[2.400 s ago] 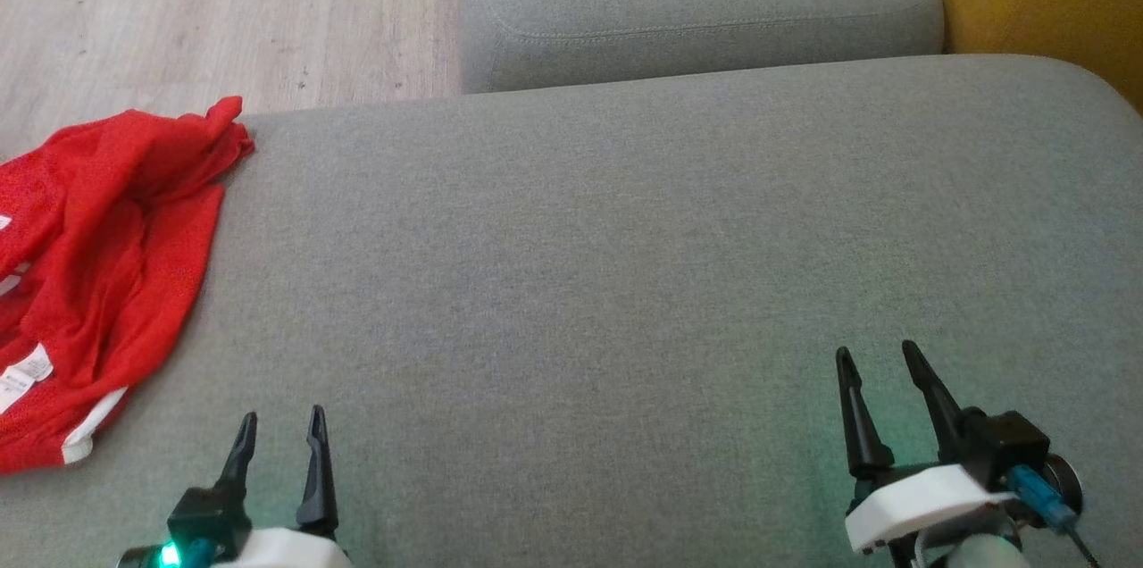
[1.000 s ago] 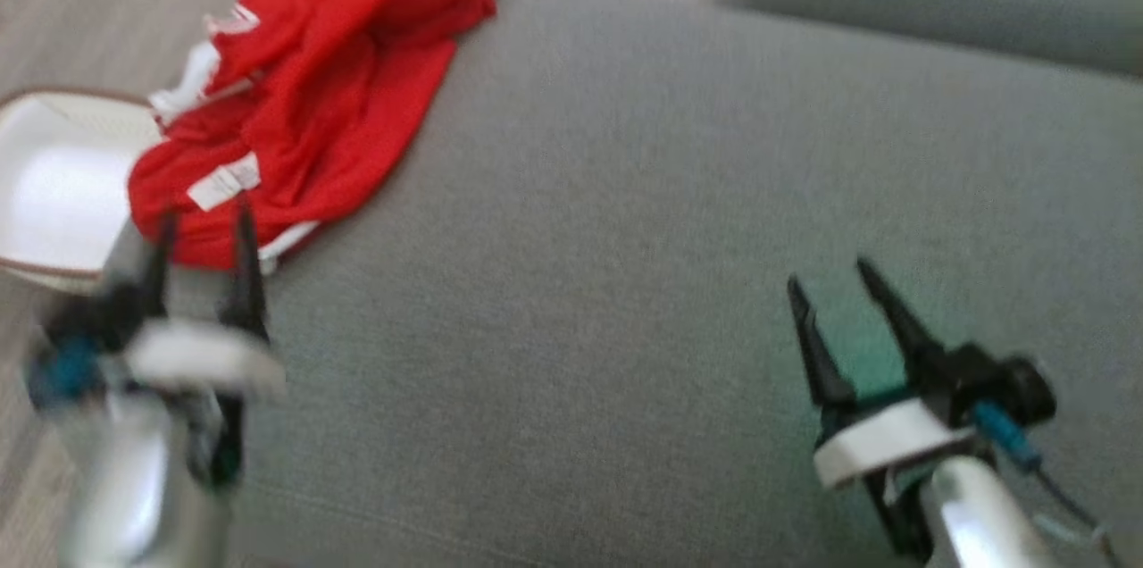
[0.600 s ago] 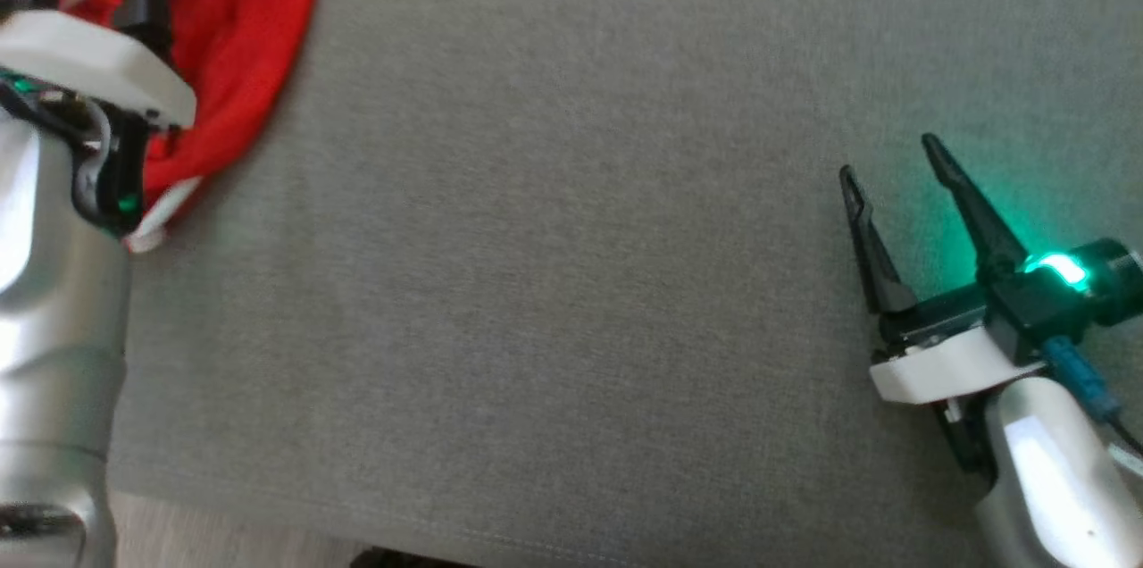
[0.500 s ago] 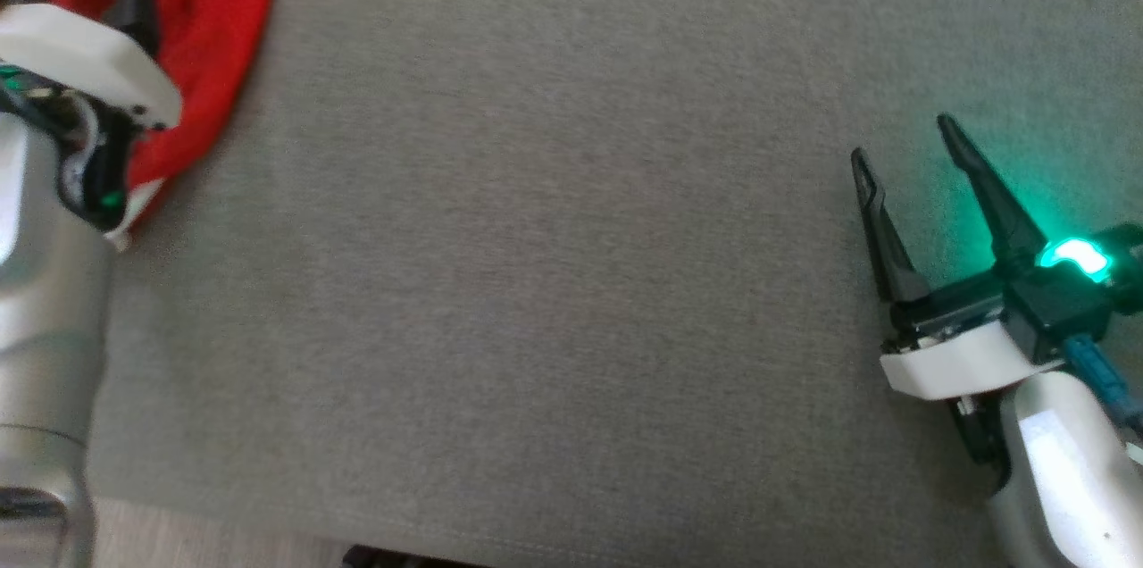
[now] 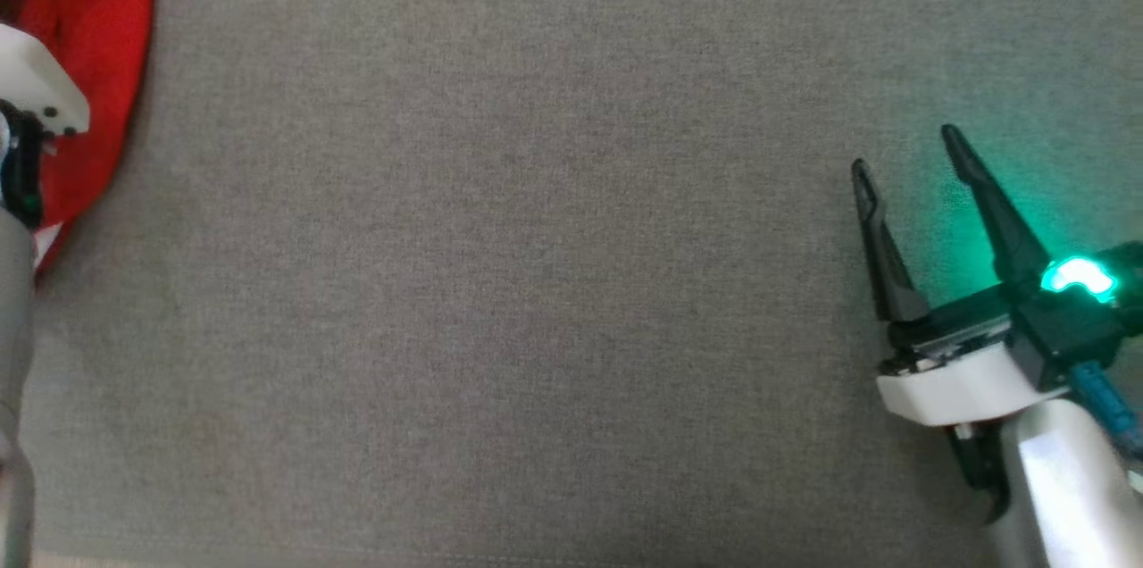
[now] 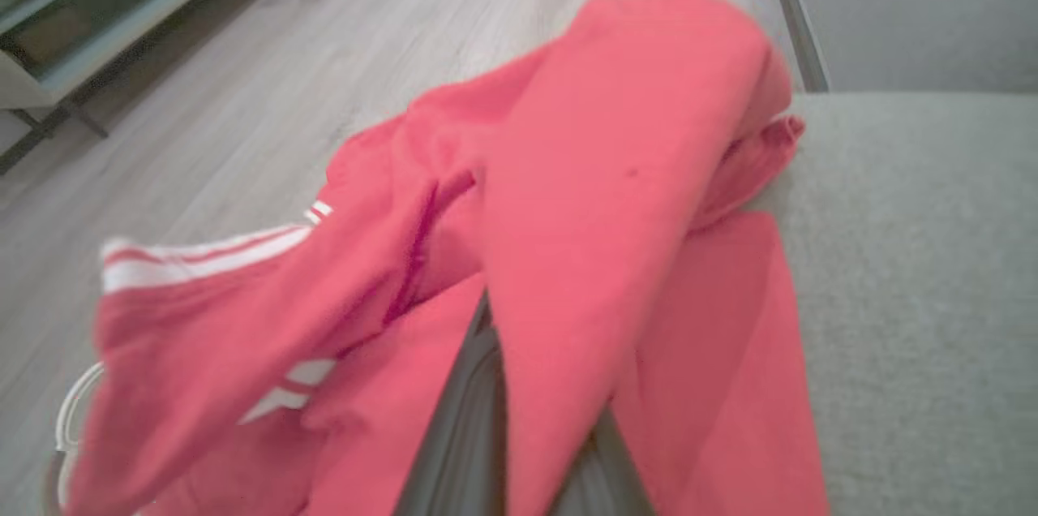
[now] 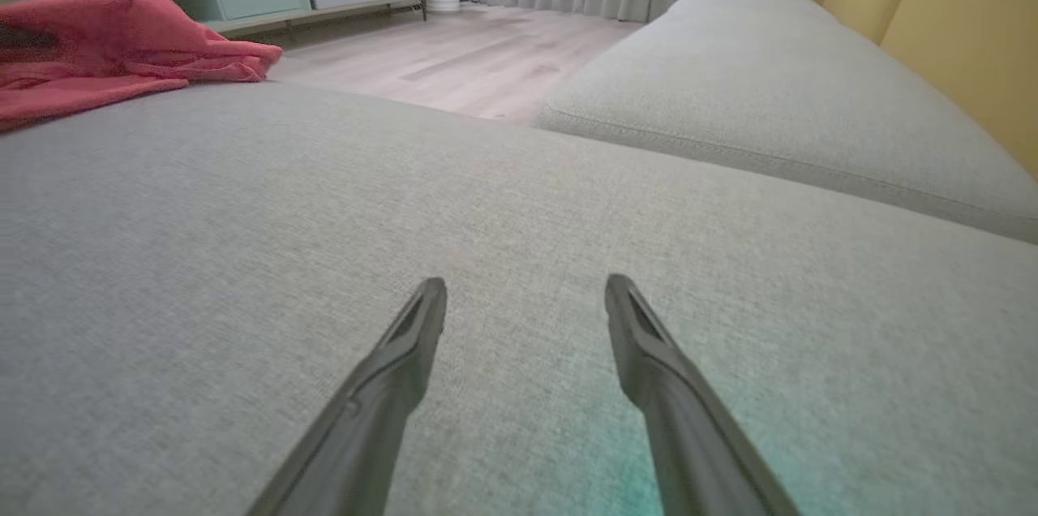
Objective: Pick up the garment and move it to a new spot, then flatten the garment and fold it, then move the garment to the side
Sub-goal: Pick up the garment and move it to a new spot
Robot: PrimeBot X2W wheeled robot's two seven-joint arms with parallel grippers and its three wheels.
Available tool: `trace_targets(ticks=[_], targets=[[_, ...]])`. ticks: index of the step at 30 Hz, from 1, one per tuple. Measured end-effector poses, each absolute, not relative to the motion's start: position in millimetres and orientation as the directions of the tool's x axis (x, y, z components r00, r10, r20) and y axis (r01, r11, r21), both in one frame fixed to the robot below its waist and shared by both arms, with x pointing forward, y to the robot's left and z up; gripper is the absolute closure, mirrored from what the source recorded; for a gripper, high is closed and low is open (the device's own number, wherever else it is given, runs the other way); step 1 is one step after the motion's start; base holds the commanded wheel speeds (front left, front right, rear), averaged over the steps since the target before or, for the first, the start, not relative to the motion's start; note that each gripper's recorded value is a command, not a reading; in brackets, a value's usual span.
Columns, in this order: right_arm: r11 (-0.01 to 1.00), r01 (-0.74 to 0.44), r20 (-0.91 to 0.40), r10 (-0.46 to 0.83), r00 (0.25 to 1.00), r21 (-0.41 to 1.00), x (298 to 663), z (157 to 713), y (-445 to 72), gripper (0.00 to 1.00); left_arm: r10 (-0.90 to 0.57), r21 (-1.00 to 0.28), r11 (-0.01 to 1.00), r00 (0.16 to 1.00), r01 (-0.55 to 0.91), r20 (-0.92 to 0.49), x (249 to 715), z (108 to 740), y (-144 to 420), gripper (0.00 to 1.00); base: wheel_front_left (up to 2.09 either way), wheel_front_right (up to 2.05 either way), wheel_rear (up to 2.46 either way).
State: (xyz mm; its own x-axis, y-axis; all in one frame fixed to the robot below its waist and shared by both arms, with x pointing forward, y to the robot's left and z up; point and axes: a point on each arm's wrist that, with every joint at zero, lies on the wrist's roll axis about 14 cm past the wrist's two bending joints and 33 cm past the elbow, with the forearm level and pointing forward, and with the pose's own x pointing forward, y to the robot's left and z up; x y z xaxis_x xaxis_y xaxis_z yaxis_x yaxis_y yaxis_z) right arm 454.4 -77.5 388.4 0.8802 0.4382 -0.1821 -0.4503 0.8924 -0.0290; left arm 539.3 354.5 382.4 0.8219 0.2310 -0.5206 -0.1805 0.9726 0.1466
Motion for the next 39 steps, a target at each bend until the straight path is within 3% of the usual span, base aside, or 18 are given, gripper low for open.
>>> trace_targets(ticks=[6,9,17,20,27,33,37,38,39], targets=[[0.901,-0.435,-0.138,0.432,0.891,0.013,442.5,406.5,-71.2,0.0,0.177,0.117,0.982,0.937,-0.148,-0.3,574.7,472.6,343.1,1.0,0.0,0.0,0.0],[0.905,-0.424,-0.122,0.424,0.897,0.03,433.2,417.2,-69.1,0.0,0.08,0.066,0.995,0.976,-0.068,-0.202,588.5,523.7,309.3,1.0,0.0,0.0,0.0],[0.917,-0.395,-0.069,0.398,0.915,0.047,410.0,446.0,-72.2,0.0,-0.285,-0.026,0.959,0.956,0.284,-0.064,566.3,620.9,194.5,1.0,0.0,0.0,0.0],[0.928,-0.369,-0.03,0.371,0.928,0.05,406.1,461.8,-78.4,0.0,-0.457,-0.119,0.886,0.887,0.448,-0.068,538.7,632.2,141.9,1.0,0.0,0.0,0.0],[0.956,-0.288,0.007,0.288,0.958,0.053,392.8,479.4,-105.3,0.0,-0.778,-0.289,0.62,0.621,0.73,-0.099,457.6,618.3,10.8,1.0,0.0,0.0,0.0],[0.98,-0.186,0.017,0.185,0.983,0.076,382.3,485.7,-137.8,0.0,-0.924,-0.41,0.374,0.372,0.832,-0.089,391.0,598.5,-89.0,1.0,0.0,0.0,0.0],[0.989,-0.127,0.016,0.126,0.992,0.078,375.0,487.2,-156.5,0.0,-0.952,-0.455,0.305,0.27,0.836,-0.143,356.0,558.9,-133.5,1.0,0.0,0.0,0.0],[0.99,-0.115,0.014,0.114,0.993,0.079,373.4,487.0,-160.2,0.0,-0.951,-0.454,0.308,0.265,0.836,-0.158,351.6,547.4,-140.6,0.77,0.0,0.0,0.0],[0.991,-0.104,0.012,0.103,0.995,0.08,372.0,486.6,-163.5,0.0,-0.95,-0.451,0.312,0.264,0.836,-0.168,348.4,537.6,-147.0,0.38,0.0,0.0,0.0]])
